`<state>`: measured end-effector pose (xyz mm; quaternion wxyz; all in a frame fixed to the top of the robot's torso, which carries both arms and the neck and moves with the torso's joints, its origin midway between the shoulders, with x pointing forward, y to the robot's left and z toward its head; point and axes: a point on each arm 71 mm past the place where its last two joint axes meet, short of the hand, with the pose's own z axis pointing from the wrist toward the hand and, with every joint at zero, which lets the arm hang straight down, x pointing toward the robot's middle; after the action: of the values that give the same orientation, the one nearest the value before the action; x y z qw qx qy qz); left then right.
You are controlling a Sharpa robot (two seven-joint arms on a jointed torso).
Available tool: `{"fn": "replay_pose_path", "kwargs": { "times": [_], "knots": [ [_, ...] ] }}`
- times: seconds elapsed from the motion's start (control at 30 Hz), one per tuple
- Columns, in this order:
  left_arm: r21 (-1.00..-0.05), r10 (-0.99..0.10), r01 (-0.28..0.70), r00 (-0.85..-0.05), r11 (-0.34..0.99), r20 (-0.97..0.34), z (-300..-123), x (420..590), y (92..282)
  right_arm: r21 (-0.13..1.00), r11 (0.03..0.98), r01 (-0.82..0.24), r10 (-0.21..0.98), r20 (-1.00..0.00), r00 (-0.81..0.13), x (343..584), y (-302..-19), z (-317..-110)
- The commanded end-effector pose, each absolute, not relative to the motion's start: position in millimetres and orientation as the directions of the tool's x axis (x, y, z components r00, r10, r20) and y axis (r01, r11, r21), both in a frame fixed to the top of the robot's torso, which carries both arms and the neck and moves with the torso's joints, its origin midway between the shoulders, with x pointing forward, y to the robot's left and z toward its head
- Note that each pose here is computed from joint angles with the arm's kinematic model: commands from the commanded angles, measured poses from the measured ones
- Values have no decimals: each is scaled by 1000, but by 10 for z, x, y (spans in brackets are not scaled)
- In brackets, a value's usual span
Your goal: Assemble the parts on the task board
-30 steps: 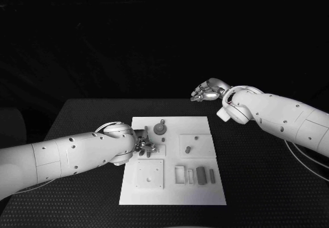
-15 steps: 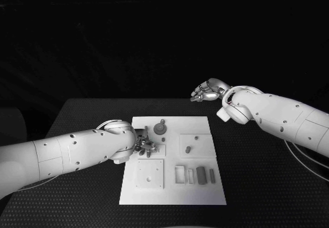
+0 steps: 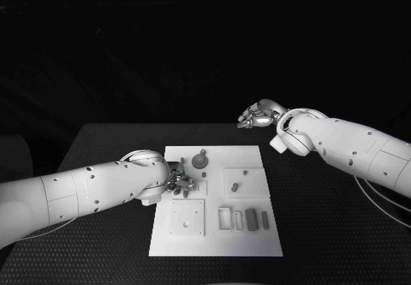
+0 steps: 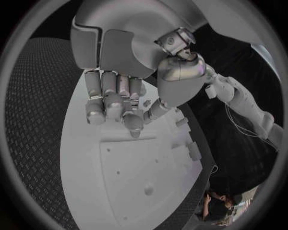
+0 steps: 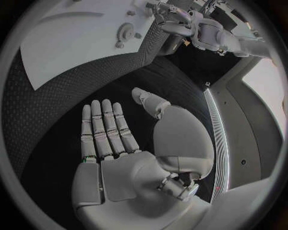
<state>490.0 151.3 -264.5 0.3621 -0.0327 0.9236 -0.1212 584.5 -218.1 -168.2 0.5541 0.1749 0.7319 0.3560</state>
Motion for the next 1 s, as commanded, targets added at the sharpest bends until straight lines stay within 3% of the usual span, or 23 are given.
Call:
{"fn": "replay_pose_path", "kwargs": {
  "times": [0.03,1.0],
  "knots": [
    [-242,-135,26,-772,970,-621,-2719,4839,1495,713,686,-144,643,-687,-338,5840,-2168,-1690],
    [-258,-156,20,-752,966,-641,-2685,4861,1506,711,688,-142,641,-688,-339,5841,-2178,-1702]
  ]
}}
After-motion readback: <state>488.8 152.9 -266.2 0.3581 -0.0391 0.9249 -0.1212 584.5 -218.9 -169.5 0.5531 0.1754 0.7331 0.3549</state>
